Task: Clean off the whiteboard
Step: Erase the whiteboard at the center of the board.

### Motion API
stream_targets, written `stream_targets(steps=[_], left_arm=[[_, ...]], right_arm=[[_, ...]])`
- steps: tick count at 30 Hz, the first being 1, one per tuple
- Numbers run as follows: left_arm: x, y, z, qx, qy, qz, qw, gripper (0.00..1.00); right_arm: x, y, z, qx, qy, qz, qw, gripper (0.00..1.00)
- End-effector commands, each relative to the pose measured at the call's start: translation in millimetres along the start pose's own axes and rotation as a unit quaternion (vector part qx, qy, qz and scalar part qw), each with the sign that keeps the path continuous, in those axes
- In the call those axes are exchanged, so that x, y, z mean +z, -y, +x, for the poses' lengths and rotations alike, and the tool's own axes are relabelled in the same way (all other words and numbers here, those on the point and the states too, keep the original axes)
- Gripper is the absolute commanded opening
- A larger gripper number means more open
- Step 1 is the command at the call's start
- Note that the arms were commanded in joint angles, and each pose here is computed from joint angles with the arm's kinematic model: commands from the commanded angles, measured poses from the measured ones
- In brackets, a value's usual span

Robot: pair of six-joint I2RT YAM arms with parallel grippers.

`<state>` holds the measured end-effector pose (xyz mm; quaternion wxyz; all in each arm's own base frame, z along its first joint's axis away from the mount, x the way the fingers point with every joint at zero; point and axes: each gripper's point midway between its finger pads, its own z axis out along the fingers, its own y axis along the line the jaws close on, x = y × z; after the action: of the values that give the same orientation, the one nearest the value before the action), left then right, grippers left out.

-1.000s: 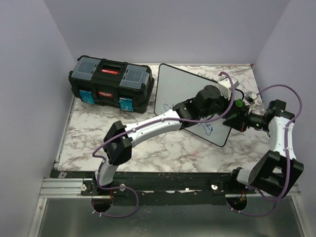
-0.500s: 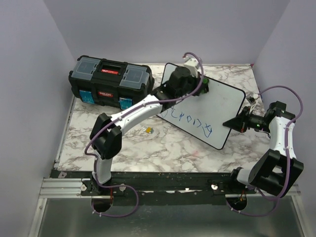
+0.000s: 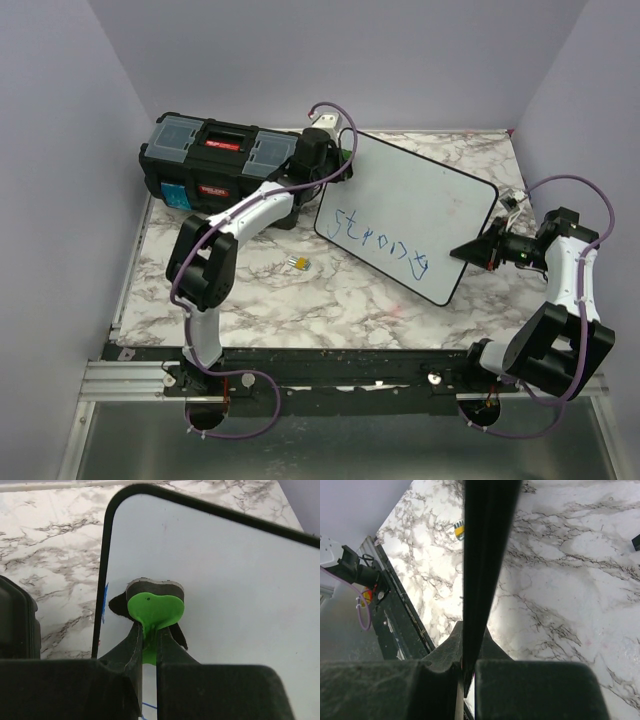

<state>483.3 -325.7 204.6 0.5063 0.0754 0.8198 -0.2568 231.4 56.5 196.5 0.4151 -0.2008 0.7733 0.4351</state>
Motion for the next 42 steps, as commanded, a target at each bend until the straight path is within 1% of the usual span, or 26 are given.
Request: stream_targets(steps=[1, 4, 8, 10, 14, 17, 24, 27, 34, 37, 42], left_arm=[[-10.2, 8.6, 63.6, 0.031, -0.082, 0.048, 0.995, 0.0], [-24.8, 15.0, 80.1, 0.036, -0.093, 0.069, 0.993, 0.0], [-44.3, 27.7, 94.5, 0.033, -0.082, 0.105, 0.99, 0.0], [-51.3, 26.9, 98.0, 0.028, -0.074, 0.11, 0.991, 0.0], [-60.2, 17.9, 90.6, 0.044, -0.047, 0.09, 0.994, 0.0], [-62.9, 9.7, 95.7, 0.058, -0.044, 0.077, 0.994, 0.0], [-62.2, -18.4, 134.4, 0.05, -0.074, 0.023, 0.996, 0.0], [-64.7, -30.5, 140.1, 0.045, -0.074, -0.004, 0.996, 0.0], [-68.9, -39.3, 155.0, 0.036, -0.086, -0.018, 0.996, 0.0], [-69.4, -47.7, 150.6, 0.026, -0.071, -0.035, 0.997, 0.0], [-61.9, -43.4, 112.4, 0.027, -0.034, -0.037, 0.998, 0.0]], right_arm=[[2.5, -1.8, -9.9, -0.101, 0.005, -0.011, 0.995, 0.01], [2.7, -2.0, -9.7, -0.101, 0.006, -0.011, 0.995, 0.01], [2.8, -1.5, -9.7, -0.099, 0.006, -0.01, 0.995, 0.01], [3.1, -1.3, -9.4, -0.099, 0.006, -0.01, 0.995, 0.01], [3.1, -1.3, -9.1, -0.099, 0.006, -0.01, 0.995, 0.01], [3.2, -1.3, -9.4, -0.1, 0.006, -0.01, 0.995, 0.01], [3.1, -1.2, -9.3, -0.1, 0.005, -0.01, 0.995, 0.01], [3.2, -1.1, -9.2, -0.1, 0.006, -0.01, 0.995, 0.01], [3.2, -1.1, -8.6, -0.1, 0.005, -0.01, 0.995, 0.01], [3.1, -1.1, -8.7, -0.099, 0.005, -0.01, 0.995, 0.01], [3.8, -0.9, -8.7, -0.098, 0.004, -0.012, 0.995, 0.01]])
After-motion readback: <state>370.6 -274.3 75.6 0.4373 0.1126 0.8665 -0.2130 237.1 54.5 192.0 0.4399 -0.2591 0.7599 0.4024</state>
